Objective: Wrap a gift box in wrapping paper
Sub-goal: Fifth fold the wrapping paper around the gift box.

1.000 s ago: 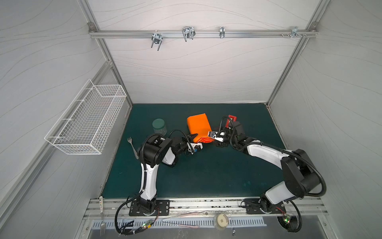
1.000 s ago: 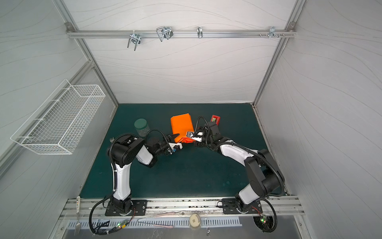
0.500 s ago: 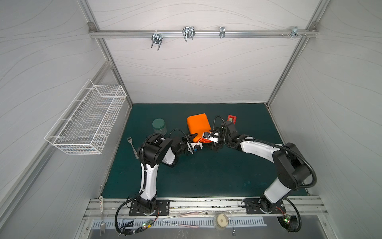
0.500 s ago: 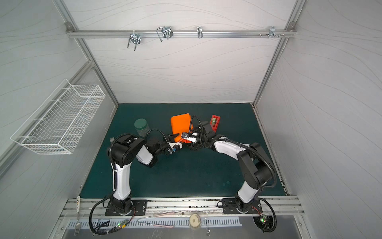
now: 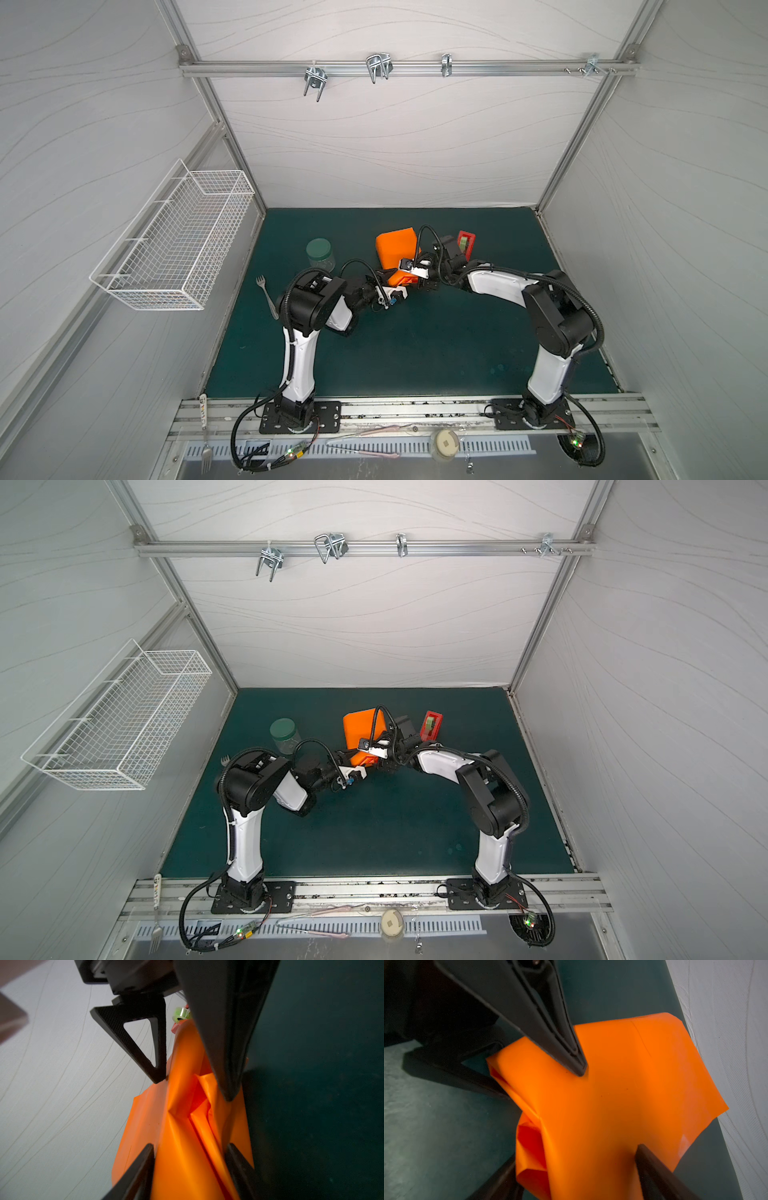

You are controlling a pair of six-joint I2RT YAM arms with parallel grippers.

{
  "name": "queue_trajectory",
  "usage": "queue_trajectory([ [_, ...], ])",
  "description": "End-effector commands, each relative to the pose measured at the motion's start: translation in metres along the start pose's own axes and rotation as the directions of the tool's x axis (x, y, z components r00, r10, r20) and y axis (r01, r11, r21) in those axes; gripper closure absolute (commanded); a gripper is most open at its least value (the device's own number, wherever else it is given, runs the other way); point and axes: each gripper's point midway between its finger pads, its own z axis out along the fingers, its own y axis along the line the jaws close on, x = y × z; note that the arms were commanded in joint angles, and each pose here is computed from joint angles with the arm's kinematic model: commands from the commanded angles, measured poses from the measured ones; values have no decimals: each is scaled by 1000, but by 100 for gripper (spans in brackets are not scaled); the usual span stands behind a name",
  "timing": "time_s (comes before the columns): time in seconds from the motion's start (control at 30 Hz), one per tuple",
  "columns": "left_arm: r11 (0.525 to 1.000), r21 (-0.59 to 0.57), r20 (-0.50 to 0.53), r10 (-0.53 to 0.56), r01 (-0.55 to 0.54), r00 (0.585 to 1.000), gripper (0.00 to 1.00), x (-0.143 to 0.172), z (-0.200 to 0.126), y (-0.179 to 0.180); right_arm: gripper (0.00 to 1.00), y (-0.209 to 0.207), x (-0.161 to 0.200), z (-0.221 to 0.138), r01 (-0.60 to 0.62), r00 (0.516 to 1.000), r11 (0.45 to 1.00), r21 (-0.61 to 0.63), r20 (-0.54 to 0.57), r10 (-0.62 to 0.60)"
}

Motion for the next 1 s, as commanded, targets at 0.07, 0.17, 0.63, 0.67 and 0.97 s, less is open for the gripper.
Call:
queue_trajectory([
  [0.07,1000,-13,1,3,-3,1000,43,1,1,4,31,11,6,1,-55,998,995,-81,3,55],
  [0.17,1000,-16,2,1,-1,1000,43,1,1,5,37,14,10,3,-69,998,993,-95,-3,69],
  [0.63,999,-34,31,-39,40,999,35,-10,-1,17,52,26,35,11,-99,994,990,-101,-59,93],
  [0.67,998,-37,34,-45,46,998,34,-11,-1,19,53,26,35,11,-97,994,990,-101,-60,91],
  [0.97,994,-46,64,-97,100,993,13,-21,-7,28,56,27,37,11,-87,995,991,-104,-63,81],
])
